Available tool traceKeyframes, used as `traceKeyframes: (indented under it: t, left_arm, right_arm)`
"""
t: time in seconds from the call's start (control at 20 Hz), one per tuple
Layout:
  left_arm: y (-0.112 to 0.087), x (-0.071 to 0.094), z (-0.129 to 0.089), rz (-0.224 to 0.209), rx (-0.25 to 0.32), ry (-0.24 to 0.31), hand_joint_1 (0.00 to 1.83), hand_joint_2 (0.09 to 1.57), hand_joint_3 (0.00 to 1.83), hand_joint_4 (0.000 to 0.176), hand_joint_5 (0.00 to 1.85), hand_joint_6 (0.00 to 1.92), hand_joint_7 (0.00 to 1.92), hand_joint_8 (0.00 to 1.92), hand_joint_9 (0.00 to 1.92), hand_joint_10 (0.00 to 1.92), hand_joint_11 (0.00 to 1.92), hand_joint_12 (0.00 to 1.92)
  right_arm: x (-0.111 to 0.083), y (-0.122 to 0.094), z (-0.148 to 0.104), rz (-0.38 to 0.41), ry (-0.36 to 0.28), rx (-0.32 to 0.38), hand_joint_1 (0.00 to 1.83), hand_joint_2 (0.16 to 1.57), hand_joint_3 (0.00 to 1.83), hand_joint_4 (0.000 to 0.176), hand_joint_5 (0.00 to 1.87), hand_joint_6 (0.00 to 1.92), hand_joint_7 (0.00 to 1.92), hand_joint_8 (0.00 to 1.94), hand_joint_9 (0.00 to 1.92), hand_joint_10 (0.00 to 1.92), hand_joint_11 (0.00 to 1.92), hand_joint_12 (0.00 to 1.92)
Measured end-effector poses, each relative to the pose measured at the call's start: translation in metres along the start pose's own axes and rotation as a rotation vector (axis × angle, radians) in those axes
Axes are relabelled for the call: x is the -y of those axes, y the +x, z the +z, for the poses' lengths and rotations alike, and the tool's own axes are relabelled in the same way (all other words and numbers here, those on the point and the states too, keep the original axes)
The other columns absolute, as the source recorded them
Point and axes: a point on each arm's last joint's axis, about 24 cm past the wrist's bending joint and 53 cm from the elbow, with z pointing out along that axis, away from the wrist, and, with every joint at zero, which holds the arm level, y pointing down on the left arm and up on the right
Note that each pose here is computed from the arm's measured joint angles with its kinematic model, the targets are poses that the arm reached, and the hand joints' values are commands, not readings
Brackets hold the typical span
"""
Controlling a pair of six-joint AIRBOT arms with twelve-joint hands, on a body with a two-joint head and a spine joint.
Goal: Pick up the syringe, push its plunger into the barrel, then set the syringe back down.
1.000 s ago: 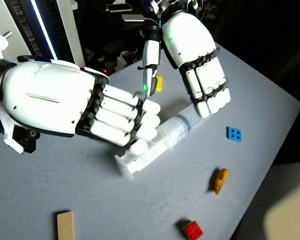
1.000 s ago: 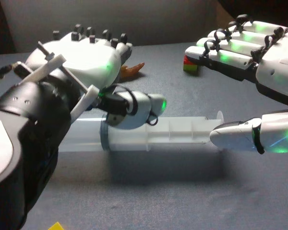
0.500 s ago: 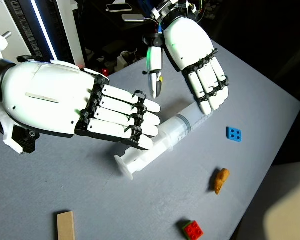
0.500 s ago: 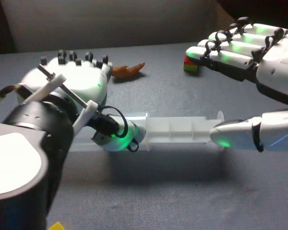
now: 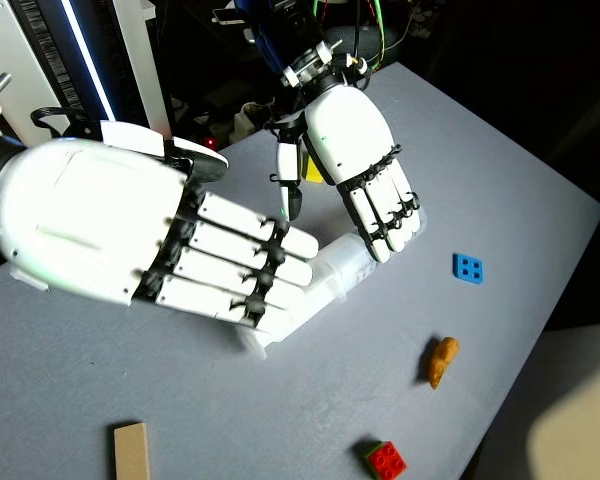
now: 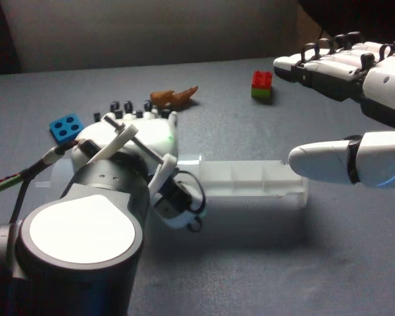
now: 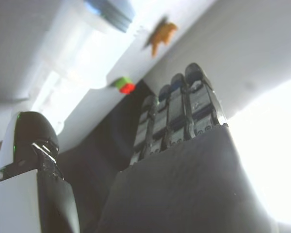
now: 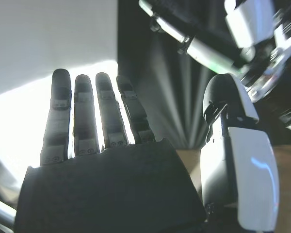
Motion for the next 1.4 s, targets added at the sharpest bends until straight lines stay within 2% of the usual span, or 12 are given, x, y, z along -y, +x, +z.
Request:
traceKeyframes:
  t: [0.1, 0.25, 0.35, 0.55, 0.7, 0.85, 0.9, 1.1, 1.3, 1.4]
  left_arm:
    - [0.001, -0.012, 0.005, -0.010, -0.001, -0.040, 0.70, 1.08, 0.00, 0.000, 0.03, 0.00, 0.00, 0.00, 0.00, 0.00, 0.00, 0.09]
    - [-0.007, -0.019, 0.013, -0.016, 0.028, -0.062, 0.69, 1.07, 0.00, 0.000, 0.05, 0.01, 0.01, 0.00, 0.00, 0.00, 0.00, 0.13]
    - [-0.007, -0.021, 0.017, -0.001, 0.038, -0.056, 0.70, 1.06, 0.00, 0.000, 0.06, 0.00, 0.01, 0.00, 0.00, 0.00, 0.00, 0.14]
    - [0.001, -0.022, 0.021, 0.013, 0.018, -0.047, 0.61, 1.09, 0.01, 0.000, 0.03, 0.00, 0.00, 0.00, 0.00, 0.00, 0.00, 0.16]
    - [0.008, -0.019, 0.023, 0.030, 0.007, -0.028, 0.63, 1.08, 0.00, 0.000, 0.05, 0.00, 0.00, 0.00, 0.00, 0.00, 0.00, 0.14]
    - [0.012, -0.019, 0.023, 0.027, 0.005, -0.013, 0.57, 1.10, 0.00, 0.000, 0.02, 0.00, 0.00, 0.00, 0.00, 0.00, 0.00, 0.12]
    - [0.013, -0.020, 0.023, 0.032, 0.007, -0.011, 0.62, 1.09, 0.00, 0.000, 0.04, 0.01, 0.00, 0.00, 0.00, 0.00, 0.00, 0.12]
    - [0.020, -0.023, 0.028, 0.046, 0.001, -0.017, 0.59, 1.09, 0.00, 0.000, 0.04, 0.00, 0.00, 0.00, 0.00, 0.00, 0.00, 0.13]
    - [0.025, -0.021, 0.032, 0.071, 0.001, 0.003, 0.56, 1.12, 0.01, 0.000, 0.02, 0.00, 0.00, 0.00, 0.00, 0.00, 0.00, 0.13]
    - [0.031, -0.026, 0.034, 0.082, -0.013, 0.002, 0.60, 1.10, 0.00, 0.000, 0.04, 0.01, 0.00, 0.00, 0.00, 0.00, 0.00, 0.16]
  right_arm:
    - [0.000, 0.000, 0.000, -0.002, 0.000, -0.001, 0.13, 1.11, 0.00, 0.000, 0.05, 0.00, 0.08, 0.00, 0.07, 0.00, 0.00, 0.41]
    - [0.000, 0.001, 0.000, -0.002, -0.001, -0.002, 0.15, 1.11, 0.00, 0.000, 0.06, 0.00, 0.09, 0.00, 0.08, 0.00, 0.00, 0.44]
    - [-0.001, 0.001, 0.001, -0.001, -0.002, -0.002, 0.16, 1.11, 0.00, 0.000, 0.08, 0.00, 0.11, 0.00, 0.09, 0.01, 0.00, 0.50]
    - [-0.001, 0.001, 0.001, -0.008, -0.002, -0.002, 0.15, 1.11, 0.00, 0.000, 0.07, 0.00, 0.10, 0.00, 0.08, 0.00, 0.00, 0.44]
    - [-0.001, 0.001, 0.001, -0.009, -0.002, -0.001, 0.19, 1.10, 0.00, 0.000, 0.08, 0.00, 0.11, 0.00, 0.09, 0.00, 0.00, 0.46]
    - [0.000, 0.001, 0.001, -0.009, -0.001, -0.002, 0.17, 1.11, 0.00, 0.000, 0.06, 0.00, 0.10, 0.00, 0.07, 0.00, 0.00, 0.42]
    - [-0.001, 0.001, 0.001, -0.009, -0.002, -0.001, 0.17, 1.11, 0.00, 0.000, 0.06, 0.00, 0.10, 0.00, 0.07, 0.00, 0.00, 0.41]
    - [-0.001, 0.001, 0.001, -0.008, -0.002, -0.001, 0.19, 1.11, 0.00, 0.000, 0.07, 0.00, 0.12, 0.00, 0.08, 0.00, 0.00, 0.41]
    - [-0.001, 0.001, 0.001, -0.008, -0.002, -0.001, 0.18, 1.12, 0.00, 0.000, 0.06, 0.00, 0.10, 0.00, 0.07, 0.00, 0.00, 0.39]
    - [-0.001, 0.001, 0.001, -0.008, -0.002, -0.001, 0.17, 1.12, 0.00, 0.000, 0.07, 0.00, 0.10, 0.00, 0.09, 0.00, 0.00, 0.42]
